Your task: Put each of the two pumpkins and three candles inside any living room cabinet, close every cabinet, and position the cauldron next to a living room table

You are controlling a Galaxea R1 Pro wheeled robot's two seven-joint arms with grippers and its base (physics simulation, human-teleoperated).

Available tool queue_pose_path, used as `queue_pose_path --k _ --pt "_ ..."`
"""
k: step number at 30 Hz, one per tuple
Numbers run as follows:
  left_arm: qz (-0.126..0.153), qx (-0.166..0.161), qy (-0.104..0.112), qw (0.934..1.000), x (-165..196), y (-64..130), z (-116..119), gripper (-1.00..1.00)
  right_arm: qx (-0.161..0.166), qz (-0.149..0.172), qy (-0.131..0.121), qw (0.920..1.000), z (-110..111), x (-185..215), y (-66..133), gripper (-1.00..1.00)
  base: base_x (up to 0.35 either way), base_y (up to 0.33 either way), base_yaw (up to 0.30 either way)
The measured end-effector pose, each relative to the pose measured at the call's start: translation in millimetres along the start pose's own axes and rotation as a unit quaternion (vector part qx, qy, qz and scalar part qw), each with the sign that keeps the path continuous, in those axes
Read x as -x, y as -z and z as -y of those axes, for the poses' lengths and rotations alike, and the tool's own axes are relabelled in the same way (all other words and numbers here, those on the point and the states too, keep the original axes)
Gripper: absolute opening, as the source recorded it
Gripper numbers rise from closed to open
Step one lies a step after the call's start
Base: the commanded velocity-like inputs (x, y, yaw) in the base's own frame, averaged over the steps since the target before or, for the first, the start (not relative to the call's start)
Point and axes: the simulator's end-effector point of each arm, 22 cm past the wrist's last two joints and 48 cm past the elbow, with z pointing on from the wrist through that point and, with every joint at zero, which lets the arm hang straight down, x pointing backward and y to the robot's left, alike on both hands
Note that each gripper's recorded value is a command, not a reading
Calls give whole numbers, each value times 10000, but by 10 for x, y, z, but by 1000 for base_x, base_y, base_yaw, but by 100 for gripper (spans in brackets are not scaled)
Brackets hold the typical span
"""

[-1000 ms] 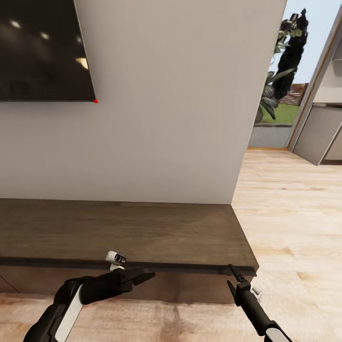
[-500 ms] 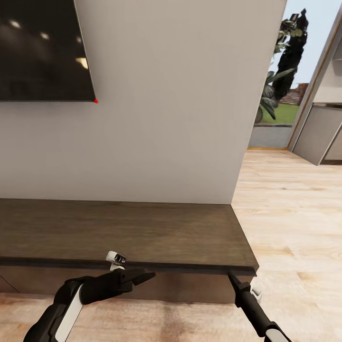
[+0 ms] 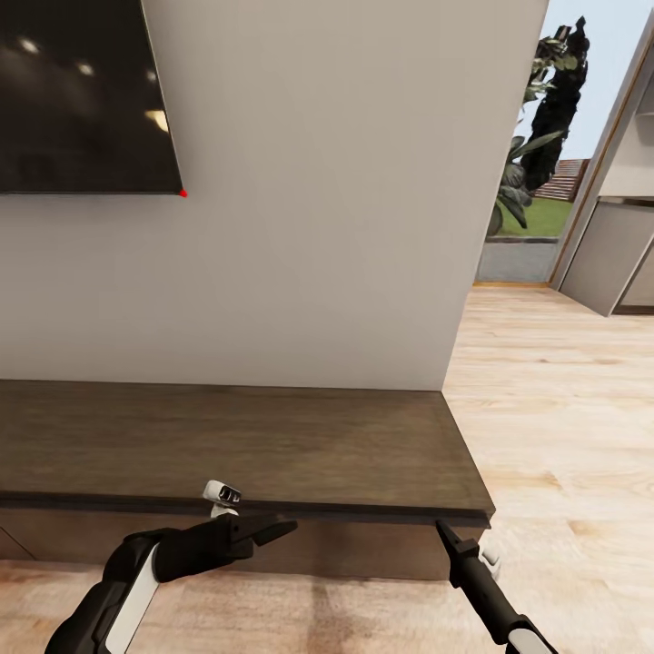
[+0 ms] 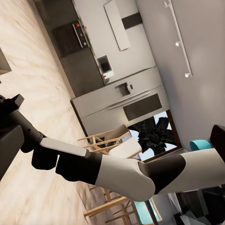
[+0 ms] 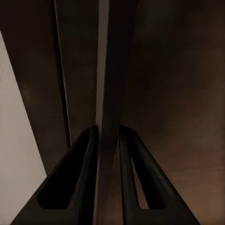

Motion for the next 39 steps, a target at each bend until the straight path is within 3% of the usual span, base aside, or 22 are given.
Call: queue_pose_path --k 18,39 --pt "6 -8 0 10000 3 0 1 100 -8 -7 16 10000 0 -3 -7 -100 -36 0 0" --pt "-2 -5 -1 10000 -2 -4 -3 100 -13 -90 45 9999 0 -53 -15 -100 -321 0 0"
